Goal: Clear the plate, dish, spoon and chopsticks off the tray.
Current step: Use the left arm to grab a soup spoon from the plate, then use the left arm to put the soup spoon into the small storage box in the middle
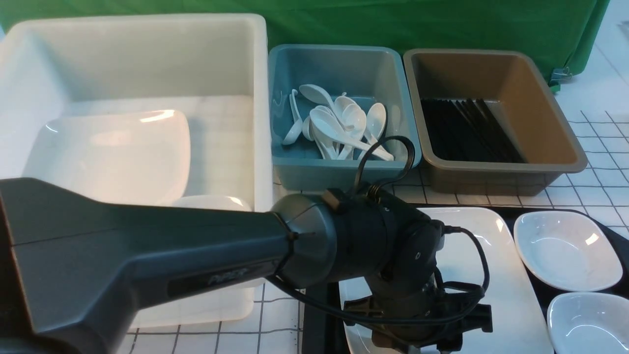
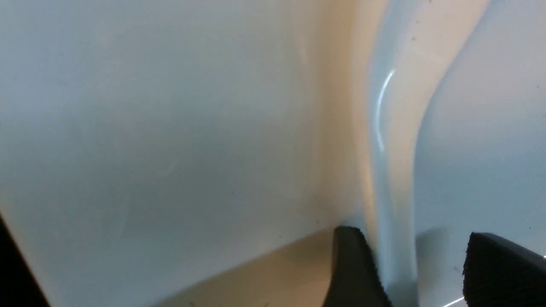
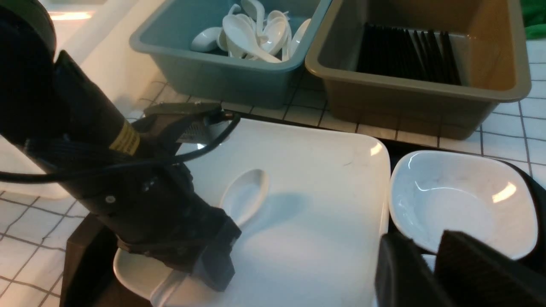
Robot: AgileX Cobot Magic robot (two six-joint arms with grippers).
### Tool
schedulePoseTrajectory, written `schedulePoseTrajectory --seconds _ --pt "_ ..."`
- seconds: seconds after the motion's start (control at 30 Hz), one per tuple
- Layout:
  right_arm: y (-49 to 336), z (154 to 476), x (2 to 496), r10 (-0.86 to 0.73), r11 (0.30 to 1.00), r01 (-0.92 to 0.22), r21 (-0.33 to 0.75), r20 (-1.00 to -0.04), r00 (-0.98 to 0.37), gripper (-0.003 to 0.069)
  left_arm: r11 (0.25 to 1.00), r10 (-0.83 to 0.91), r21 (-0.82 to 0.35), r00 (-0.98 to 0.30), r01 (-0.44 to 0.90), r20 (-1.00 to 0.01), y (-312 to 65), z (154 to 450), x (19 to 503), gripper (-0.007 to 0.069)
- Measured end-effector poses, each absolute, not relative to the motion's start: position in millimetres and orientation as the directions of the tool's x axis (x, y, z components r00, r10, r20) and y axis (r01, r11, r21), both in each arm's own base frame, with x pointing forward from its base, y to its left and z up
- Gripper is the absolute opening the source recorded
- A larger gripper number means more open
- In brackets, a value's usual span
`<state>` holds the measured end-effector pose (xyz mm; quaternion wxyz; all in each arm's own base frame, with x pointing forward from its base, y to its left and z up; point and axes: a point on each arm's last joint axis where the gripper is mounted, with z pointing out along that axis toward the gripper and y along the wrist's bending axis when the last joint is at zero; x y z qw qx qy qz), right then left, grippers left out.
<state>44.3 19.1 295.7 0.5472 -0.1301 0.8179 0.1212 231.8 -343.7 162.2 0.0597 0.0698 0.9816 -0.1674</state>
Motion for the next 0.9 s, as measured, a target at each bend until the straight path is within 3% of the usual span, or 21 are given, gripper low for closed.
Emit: schedulePoseTrajectory --seconds 0.23,0.4,0.57,0.67,0.8,0.83,0.9 --pt "19 296 44 -0.081 0.937 -0.345 0.056 -0.926 -0.369 0.0157 0.934 0.121 -0.317 -0.982 0.163 -0.148 -344 161 232 0.0270" --pt "19 296 44 -0.081 0.937 -0.345 0.056 -0.926 -0.369 0.0165 0.936 0.148 -0.296 -0.975 0.192 -0.165 -343 160 234 0.0079" --pt "19 296 44 -0.081 0.937 -0.345 0.056 -0.926 -0.369 0.0170 0.928 0.183 -0.291 -0.965 0.232 -0.189 -340 171 232 0.0080" --pt "19 296 44 -0.081 0.937 -0.345 0.056 -0.926 -0.369 0.0175 0.913 0.191 -0.310 -0.949 0.266 -0.250 -336 197 231 0.0080" --pt "19 296 44 -0.081 0.937 -0.345 0.056 -0.926 -0.369 0.0176 0.876 0.129 -0.375 -0.896 0.304 -0.425 -315 273 243 0.0080" --pt "19 296 44 -0.081 0.937 -0.345 0.056 -0.926 -0.369 0.0176 0.875 0.122 -0.380 -0.894 0.302 -0.431 -314 276 244 0.0080" --pt "19 296 44 -0.074 0.937 -0.343 0.062 -0.925 -0.371 0.0177 0.867 0.038 -0.411 -0.859 0.282 -0.511 -295 311 269 0.0080"
